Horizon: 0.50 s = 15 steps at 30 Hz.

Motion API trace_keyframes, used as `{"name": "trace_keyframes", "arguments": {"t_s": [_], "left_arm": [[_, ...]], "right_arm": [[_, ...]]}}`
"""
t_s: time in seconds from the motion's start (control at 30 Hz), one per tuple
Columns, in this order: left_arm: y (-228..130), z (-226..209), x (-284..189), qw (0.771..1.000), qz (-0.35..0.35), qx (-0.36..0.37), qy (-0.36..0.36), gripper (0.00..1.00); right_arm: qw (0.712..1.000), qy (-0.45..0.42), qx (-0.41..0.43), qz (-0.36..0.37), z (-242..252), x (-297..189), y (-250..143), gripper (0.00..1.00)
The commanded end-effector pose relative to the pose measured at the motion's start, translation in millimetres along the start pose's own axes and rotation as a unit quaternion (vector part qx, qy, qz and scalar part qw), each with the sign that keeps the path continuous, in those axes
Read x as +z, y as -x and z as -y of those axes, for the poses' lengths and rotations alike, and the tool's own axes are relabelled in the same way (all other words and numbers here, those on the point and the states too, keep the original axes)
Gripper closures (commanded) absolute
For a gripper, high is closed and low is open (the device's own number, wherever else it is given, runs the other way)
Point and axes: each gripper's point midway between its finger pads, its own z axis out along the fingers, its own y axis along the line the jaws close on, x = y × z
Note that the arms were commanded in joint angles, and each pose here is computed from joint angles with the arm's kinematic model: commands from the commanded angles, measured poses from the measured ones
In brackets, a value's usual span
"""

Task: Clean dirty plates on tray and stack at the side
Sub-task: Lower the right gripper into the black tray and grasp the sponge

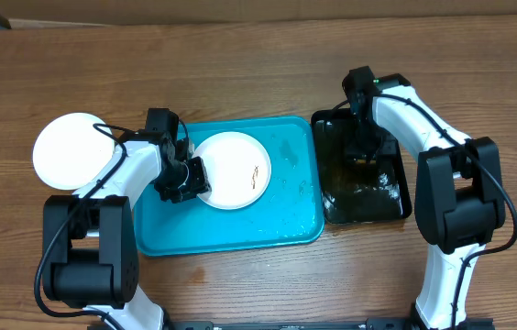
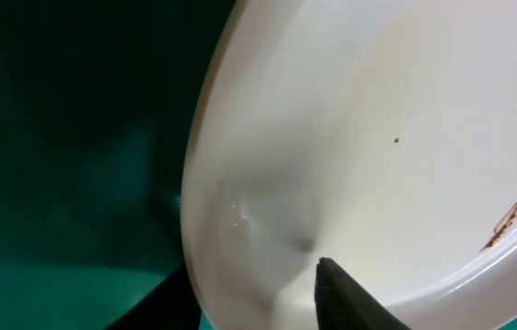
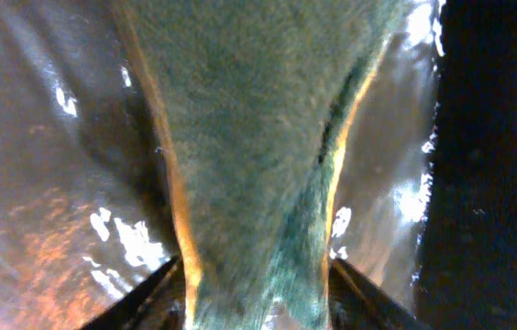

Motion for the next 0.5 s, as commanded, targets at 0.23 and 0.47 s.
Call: {"name": "trace_keyframes", "arguments": {"t_s": [0.23, 0.47], "left_arm": [[-5, -8, 8, 1.0, -0.014, -0.01, 0.011, 0.55], [-2, -10, 8, 1.0, -0.008, -0.009, 0.019, 0.53]], "right_arm": [[0.997, 0.021, 0.008, 0.071, -4, -28, 36, 0.24], [0.994, 0.03, 0.02, 0.099, -4, -11, 48, 0.24]]}}
